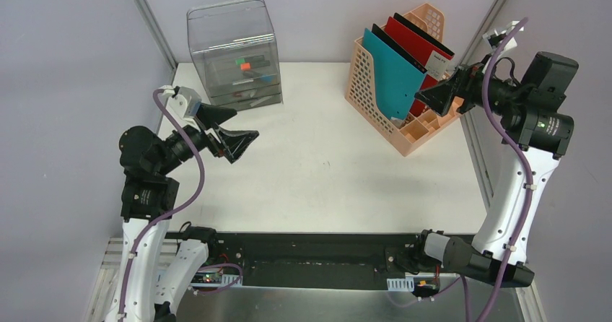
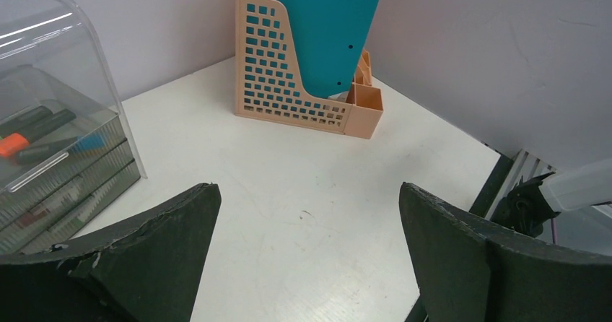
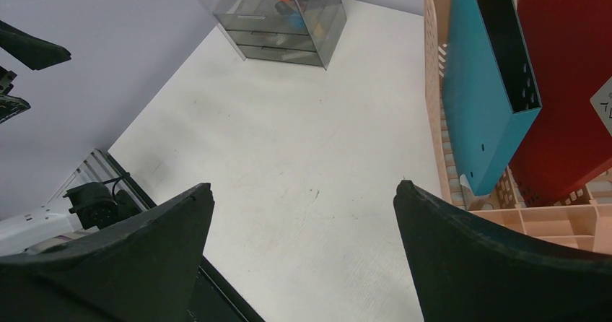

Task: Organize the desk
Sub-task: Reset both arms

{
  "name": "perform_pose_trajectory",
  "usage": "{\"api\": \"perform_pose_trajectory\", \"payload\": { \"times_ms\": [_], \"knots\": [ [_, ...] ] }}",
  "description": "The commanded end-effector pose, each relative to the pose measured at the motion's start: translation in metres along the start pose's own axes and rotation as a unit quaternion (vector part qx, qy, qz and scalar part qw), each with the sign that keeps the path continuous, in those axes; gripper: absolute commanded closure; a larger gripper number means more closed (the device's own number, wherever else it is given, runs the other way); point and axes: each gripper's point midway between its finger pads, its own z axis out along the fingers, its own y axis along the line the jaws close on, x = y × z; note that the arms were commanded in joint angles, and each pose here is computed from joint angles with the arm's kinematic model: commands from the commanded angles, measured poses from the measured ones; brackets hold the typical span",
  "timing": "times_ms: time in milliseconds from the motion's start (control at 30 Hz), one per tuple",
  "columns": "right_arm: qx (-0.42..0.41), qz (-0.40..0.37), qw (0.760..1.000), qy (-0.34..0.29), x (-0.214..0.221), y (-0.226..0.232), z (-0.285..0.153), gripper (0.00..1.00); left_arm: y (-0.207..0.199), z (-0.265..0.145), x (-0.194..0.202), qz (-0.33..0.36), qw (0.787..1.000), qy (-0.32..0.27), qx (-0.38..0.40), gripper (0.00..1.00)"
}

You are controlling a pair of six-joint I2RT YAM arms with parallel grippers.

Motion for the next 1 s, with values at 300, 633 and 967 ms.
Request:
{"api": "perform_pose_trajectory", "payload": {
  "times_ms": [300,633,967],
  "knots": [
    [-0.008,-0.031,0.999,-0.011,-0.008,-0.003,-0.002,0.0,0.023,0.011,0.011,0.008,0.999,0.015,-0.027,0.01],
    [-0.011,-0.022,1.0,-0.012,-0.006,-0.008,-0.001,0.01,0.028,0.012,0.016,0.008,0.999,0.019,-0.034,0.01],
    [-0.022,-0.015,1.0,-0.011,-0.005,-0.008,0.001,0.01,0.029,0.013,0.016,0.006,0.999,0.02,-0.036,0.01]
  ]
}}
